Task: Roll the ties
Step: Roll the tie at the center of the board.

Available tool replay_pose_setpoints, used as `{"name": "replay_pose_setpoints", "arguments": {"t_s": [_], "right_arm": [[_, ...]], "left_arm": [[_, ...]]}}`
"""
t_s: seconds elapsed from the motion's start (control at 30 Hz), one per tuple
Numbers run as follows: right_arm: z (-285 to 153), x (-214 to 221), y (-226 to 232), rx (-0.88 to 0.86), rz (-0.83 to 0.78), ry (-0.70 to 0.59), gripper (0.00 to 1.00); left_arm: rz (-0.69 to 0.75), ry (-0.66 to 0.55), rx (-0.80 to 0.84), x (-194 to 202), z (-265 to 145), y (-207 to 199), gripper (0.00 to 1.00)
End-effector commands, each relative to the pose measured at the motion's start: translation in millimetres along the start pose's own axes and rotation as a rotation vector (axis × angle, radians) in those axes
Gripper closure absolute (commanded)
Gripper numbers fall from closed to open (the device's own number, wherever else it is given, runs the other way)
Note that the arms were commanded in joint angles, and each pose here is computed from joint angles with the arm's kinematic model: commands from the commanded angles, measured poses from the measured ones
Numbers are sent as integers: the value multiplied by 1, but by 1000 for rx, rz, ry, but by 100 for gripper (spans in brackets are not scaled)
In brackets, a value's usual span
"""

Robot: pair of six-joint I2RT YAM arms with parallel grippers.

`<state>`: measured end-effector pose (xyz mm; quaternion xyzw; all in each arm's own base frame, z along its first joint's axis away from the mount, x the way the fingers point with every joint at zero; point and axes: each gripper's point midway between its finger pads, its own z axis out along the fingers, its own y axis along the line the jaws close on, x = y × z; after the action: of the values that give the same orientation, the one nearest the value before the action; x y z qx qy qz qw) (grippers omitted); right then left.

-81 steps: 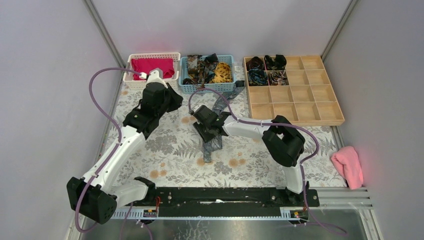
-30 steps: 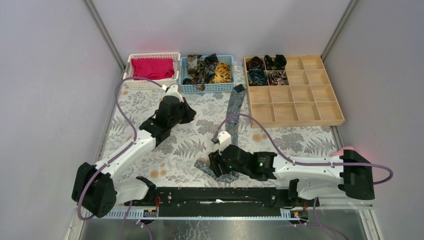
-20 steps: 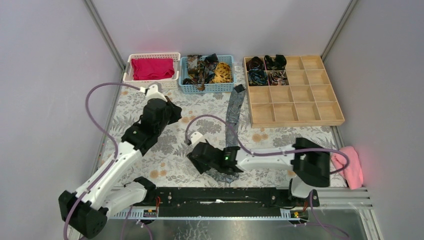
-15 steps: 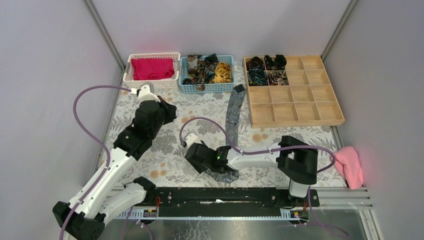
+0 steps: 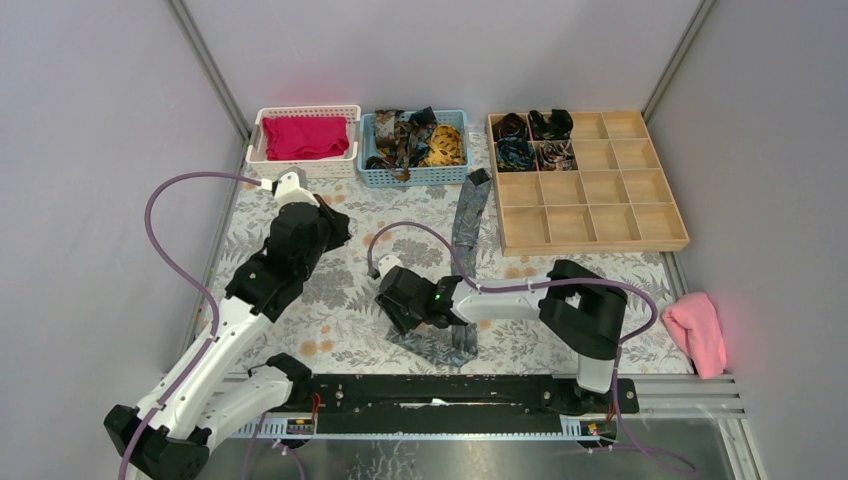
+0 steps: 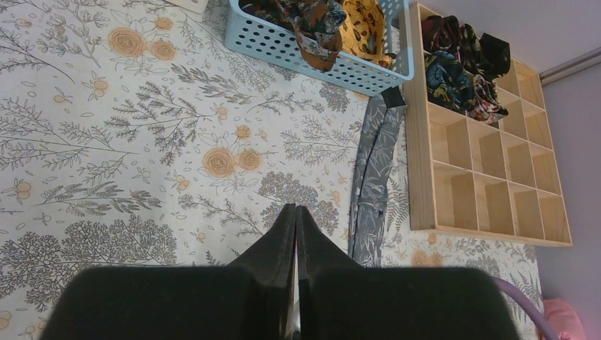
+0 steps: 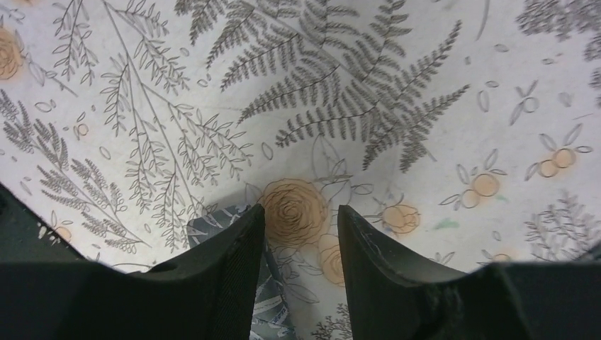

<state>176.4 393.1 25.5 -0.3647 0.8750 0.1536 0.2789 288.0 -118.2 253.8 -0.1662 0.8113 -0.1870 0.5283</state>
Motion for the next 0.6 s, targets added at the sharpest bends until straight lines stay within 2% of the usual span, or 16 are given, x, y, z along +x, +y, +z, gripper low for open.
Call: {"name": "replay_pose_setpoints", "arguments": {"t_s": [0.0, 0.23, 0.37, 0.57], "right_arm": [[-3, 1, 22, -97, 53, -24, 51], [-27, -27, 4, -8, 82, -146, 47], [-41, -32, 17, -87, 83, -158, 47], [-36, -15, 41, -221, 74, -100, 48]], "left_arm": [[17, -20, -19, -6, -4, 4, 95], [17, -8, 9, -3, -4, -1, 95], [14, -13, 14, -4, -5, -1, 95], [16, -9, 10, -3, -3, -1, 95]]}}
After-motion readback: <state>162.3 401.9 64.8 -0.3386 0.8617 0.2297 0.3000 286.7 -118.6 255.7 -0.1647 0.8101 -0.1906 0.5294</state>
